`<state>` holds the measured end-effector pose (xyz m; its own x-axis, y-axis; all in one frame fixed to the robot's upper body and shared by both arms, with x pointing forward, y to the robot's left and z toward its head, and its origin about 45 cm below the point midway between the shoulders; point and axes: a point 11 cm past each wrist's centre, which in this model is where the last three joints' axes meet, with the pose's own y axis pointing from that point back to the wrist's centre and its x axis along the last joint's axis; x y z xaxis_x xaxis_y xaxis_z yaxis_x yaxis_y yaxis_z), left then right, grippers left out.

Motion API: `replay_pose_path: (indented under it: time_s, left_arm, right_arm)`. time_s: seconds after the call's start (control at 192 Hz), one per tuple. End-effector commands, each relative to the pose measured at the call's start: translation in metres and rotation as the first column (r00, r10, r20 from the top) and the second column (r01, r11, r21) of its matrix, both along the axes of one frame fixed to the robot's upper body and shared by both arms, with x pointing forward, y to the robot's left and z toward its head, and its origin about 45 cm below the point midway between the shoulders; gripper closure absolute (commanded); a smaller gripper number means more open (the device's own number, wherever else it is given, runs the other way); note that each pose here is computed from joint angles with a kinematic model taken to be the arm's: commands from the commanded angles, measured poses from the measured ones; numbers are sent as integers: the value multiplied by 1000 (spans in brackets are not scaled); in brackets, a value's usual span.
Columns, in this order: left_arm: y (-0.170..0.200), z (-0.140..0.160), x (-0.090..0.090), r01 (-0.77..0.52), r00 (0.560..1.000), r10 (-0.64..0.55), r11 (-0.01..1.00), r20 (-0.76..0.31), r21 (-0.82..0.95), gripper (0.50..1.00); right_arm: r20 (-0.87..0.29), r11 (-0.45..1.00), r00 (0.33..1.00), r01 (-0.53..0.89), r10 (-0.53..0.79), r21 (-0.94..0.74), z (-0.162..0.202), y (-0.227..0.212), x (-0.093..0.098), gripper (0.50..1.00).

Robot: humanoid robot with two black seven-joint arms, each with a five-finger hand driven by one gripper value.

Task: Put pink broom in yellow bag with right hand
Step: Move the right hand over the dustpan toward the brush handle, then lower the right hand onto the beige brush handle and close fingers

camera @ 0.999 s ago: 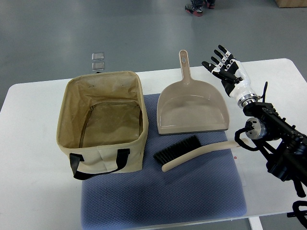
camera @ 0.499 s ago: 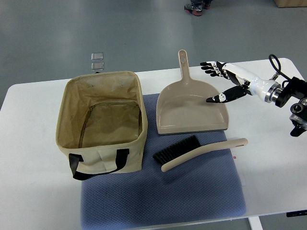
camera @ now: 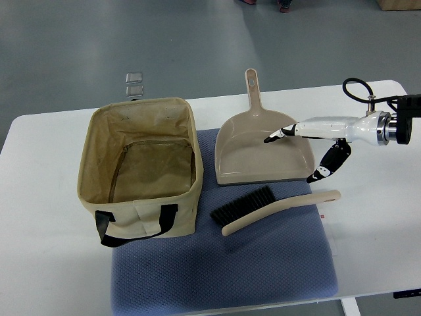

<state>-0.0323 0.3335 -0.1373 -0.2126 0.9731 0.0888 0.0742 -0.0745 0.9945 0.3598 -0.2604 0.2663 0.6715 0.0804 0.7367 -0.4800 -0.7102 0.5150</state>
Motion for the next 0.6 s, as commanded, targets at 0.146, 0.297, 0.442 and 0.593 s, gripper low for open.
replay_pose_path:
  time_s: [0.146, 0.297, 0.442, 0.593]
  left_arm:
    - [0, 0, 0, 0, 1000, 0, 1000, 0, 0, 500]
    - [0, 0, 0, 0, 1000, 0, 1000, 0, 0, 500]
    - [0, 0, 0, 0, 1000, 0, 1000, 0, 0, 500]
    - [0, 0, 0, 0, 1000, 0, 1000, 0, 0, 500]
  right_arm:
    - [-32, 998, 999, -40, 39, -41, -17, 9, -12, 570]
    - [-59, 999, 998, -28, 26, -36, -34, 15, -18, 570]
    - [-46, 1000, 999, -7, 7, -8, -43, 21, -20, 570]
    - [-32, 999, 999, 19, -17, 45, -52, 25, -24, 570]
